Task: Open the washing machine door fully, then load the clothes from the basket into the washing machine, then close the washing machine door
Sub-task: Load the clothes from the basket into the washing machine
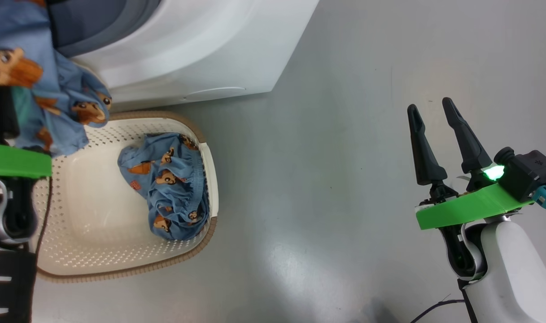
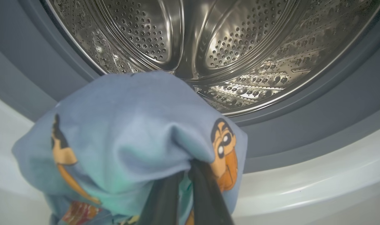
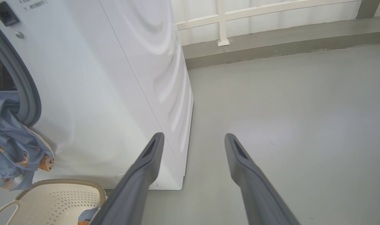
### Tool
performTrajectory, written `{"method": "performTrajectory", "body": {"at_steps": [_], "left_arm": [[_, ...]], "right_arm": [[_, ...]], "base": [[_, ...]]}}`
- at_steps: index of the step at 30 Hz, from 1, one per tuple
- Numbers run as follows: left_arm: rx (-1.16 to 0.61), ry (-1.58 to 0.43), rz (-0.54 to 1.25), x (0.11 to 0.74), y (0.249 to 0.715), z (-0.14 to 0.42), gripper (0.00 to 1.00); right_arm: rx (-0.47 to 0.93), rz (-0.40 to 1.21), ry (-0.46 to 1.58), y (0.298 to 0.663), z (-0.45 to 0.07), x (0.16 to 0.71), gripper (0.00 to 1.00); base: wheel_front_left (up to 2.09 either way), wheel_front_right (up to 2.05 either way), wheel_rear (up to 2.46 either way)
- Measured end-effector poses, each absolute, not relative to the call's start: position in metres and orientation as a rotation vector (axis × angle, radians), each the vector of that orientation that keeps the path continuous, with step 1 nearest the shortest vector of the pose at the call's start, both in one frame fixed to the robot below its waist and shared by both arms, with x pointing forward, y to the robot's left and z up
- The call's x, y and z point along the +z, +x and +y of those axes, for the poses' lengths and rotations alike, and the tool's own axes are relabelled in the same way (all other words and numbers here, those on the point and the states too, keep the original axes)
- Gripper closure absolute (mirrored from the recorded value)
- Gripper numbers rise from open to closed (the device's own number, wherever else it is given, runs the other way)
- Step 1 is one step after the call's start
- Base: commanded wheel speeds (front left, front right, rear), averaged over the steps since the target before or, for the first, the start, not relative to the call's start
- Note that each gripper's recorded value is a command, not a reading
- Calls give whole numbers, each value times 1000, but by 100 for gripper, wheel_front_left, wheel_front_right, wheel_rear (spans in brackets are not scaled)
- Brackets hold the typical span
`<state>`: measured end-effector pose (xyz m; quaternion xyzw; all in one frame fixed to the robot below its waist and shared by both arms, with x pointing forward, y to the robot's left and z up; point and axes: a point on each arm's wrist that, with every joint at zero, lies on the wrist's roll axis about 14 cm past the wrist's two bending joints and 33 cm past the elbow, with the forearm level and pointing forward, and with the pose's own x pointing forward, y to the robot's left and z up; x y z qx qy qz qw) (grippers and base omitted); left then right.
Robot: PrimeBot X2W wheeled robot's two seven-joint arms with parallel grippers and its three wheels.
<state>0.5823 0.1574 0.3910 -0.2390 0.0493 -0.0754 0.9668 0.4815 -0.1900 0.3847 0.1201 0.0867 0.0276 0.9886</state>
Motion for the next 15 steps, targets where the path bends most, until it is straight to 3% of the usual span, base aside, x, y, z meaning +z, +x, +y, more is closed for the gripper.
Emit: {"method": "performTrajectory", "body": {"at_steps": [15], "left_arm": [[-204,-414,-42,439,607,156,100]], "right_arm": [[49,170,248,481,-190,386,0]], "base": [[0,0,0]]}}
